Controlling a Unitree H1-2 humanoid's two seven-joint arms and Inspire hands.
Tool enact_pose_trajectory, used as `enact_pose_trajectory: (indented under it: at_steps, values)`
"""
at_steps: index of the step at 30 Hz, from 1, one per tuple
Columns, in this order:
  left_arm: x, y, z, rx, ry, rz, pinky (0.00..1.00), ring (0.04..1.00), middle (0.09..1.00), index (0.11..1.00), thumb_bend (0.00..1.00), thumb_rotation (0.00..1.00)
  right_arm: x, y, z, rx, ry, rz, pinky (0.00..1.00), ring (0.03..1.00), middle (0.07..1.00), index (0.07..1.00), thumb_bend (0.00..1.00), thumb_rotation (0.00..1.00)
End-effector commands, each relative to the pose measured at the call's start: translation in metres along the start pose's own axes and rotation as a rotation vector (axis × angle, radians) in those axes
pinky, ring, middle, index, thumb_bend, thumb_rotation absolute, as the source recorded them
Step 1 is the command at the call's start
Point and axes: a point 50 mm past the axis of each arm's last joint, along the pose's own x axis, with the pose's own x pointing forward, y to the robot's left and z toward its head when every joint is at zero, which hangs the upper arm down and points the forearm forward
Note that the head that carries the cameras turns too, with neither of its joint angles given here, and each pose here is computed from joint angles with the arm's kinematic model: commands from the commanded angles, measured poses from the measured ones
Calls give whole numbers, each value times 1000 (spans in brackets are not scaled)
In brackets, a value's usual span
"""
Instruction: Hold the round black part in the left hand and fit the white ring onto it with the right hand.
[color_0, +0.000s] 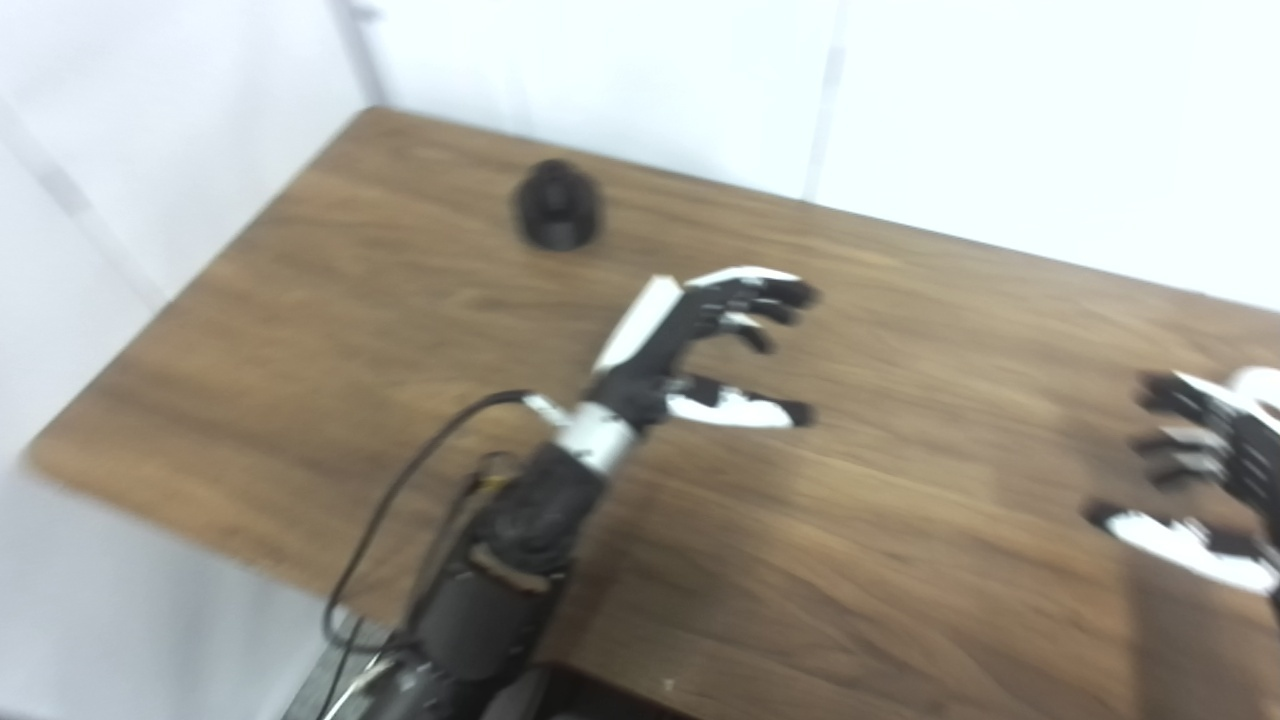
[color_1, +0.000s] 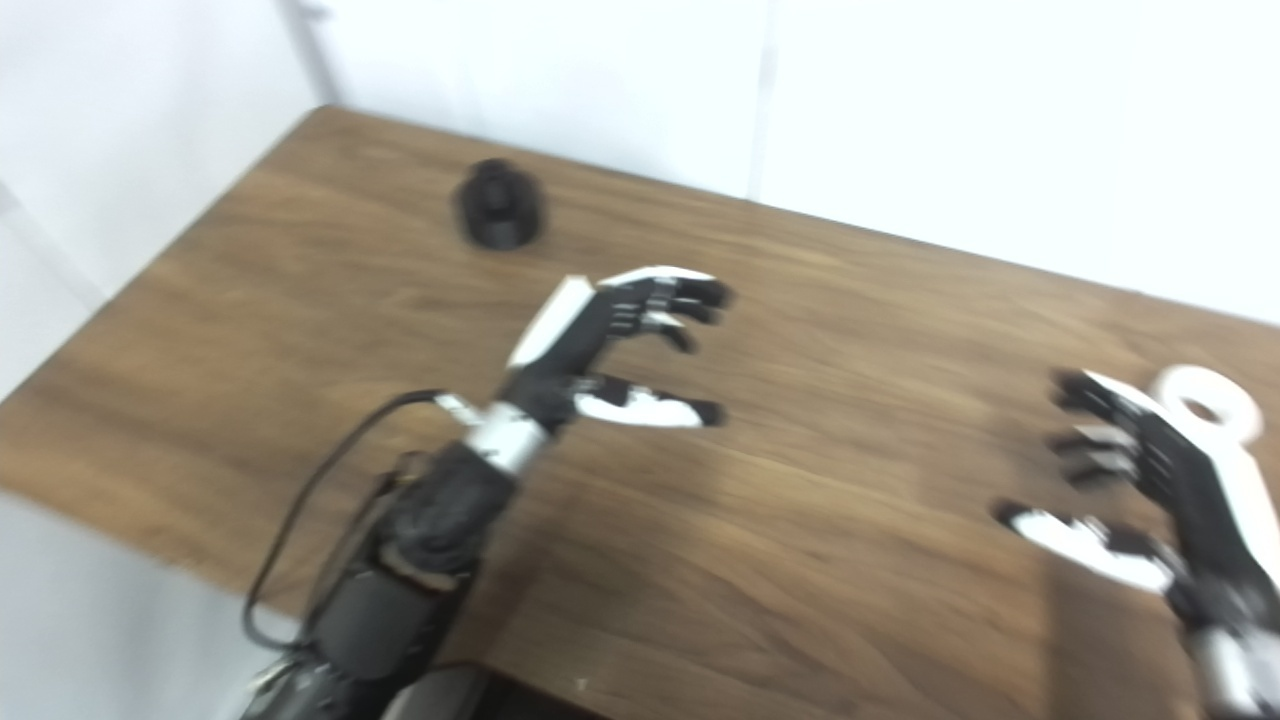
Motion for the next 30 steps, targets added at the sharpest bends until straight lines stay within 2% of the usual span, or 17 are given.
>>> enact_pose_trajectory:
  at_steps: [1,5,20,23,27,30]
  values:
    - [9,1,10,17,-78,25,600,727,746,699,824,44,8,-11,15,-11,-110,-34,517,640,757,766,696,25]
    - [9,1,9,42,-76,37,593,729,745,688,824,48,11,-10,13,-6,-134,-31,498,628,745,753,682,1]
    - [9,8,11,67,-84,58,579,712,746,695,828,50,11,-7,16,-8,-137,-40,492,628,741,756,681,0]
    - [9,13,15,141,-82,123,570,713,745,692,828,66,11,-7,16,-10,-134,-40,492,627,741,756,680,0]
    - [13,27,21,210,-70,262,700,801,784,680,812,132,12,-8,16,-12,-139,-41,482,624,736,751,685,0]
    - [18,40,24,256,-65,307,777,823,797,672,802,152,12,-8,16,-11,-138,-40,475,618,732,747,689,0]
